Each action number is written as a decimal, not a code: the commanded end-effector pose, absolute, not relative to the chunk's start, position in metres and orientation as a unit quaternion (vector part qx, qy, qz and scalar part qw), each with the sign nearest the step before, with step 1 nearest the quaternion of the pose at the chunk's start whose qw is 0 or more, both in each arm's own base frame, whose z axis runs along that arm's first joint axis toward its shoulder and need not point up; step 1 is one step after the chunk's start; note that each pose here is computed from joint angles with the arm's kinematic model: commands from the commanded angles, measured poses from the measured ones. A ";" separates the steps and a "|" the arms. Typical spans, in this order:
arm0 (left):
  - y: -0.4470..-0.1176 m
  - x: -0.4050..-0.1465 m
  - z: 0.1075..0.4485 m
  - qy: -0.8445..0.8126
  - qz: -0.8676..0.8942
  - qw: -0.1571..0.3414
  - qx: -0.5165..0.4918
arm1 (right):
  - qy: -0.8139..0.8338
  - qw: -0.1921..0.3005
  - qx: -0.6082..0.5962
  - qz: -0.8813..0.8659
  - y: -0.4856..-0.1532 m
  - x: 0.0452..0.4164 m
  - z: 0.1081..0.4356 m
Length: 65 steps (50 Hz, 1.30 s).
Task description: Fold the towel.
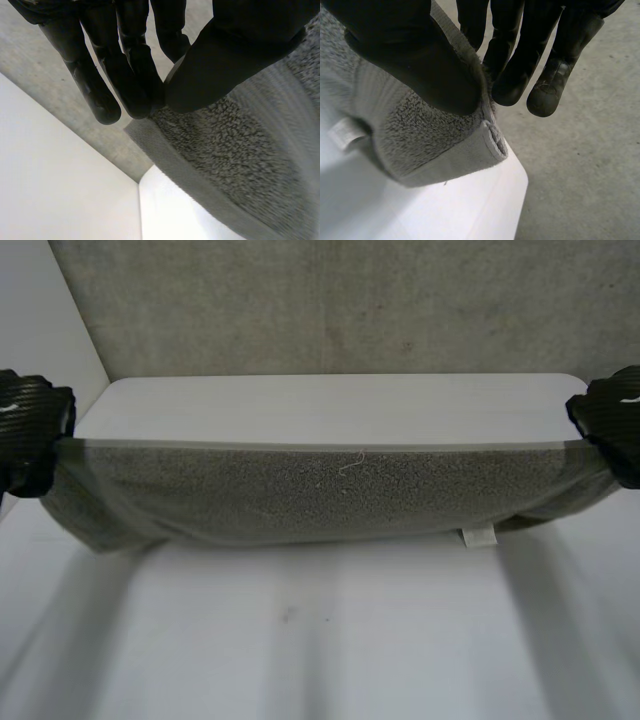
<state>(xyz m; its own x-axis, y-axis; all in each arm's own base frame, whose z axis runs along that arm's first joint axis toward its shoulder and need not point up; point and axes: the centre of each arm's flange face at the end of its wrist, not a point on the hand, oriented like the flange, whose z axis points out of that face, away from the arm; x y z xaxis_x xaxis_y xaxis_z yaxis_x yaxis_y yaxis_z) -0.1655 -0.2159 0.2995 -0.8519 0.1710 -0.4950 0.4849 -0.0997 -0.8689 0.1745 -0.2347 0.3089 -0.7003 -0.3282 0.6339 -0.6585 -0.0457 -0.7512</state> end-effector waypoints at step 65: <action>-0.295 -0.206 0.155 0.718 -0.600 0.129 0.330 | -0.671 0.120 0.446 0.580 -0.310 0.225 0.171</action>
